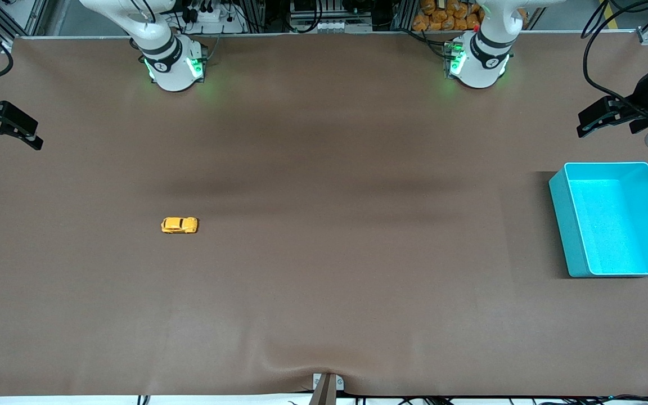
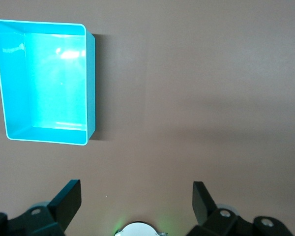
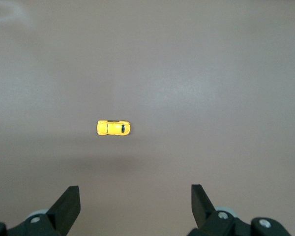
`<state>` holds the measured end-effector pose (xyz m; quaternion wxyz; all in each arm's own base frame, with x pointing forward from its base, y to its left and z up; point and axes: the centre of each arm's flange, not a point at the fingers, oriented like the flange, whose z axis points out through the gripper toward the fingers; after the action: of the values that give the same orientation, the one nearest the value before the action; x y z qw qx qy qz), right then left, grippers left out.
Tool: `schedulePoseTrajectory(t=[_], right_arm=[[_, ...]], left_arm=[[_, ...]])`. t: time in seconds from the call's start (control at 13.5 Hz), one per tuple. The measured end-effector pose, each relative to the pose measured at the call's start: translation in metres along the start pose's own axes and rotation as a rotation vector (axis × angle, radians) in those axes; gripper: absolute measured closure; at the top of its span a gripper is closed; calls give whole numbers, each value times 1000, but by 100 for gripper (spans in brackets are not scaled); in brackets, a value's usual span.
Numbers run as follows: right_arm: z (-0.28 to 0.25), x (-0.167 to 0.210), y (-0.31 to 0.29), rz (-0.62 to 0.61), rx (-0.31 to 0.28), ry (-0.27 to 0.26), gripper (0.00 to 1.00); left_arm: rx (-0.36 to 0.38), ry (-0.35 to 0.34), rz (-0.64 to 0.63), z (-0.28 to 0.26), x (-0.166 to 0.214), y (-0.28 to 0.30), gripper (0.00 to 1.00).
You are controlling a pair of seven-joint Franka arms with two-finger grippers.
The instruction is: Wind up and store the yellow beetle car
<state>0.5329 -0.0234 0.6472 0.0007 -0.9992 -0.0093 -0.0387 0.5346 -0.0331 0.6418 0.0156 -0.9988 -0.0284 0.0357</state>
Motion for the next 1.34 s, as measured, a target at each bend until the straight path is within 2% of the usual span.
schedulePoseTrajectory(t=[0.45, 1.34], right_arm=[[-3, 0, -1, -1, 0, 5, 0], [0, -4, -2, -4, 2, -34, 0]], left_arm=[[0, -1, 50, 1, 0, 0, 0], [0, -2, 48, 1, 1, -1, 0]])
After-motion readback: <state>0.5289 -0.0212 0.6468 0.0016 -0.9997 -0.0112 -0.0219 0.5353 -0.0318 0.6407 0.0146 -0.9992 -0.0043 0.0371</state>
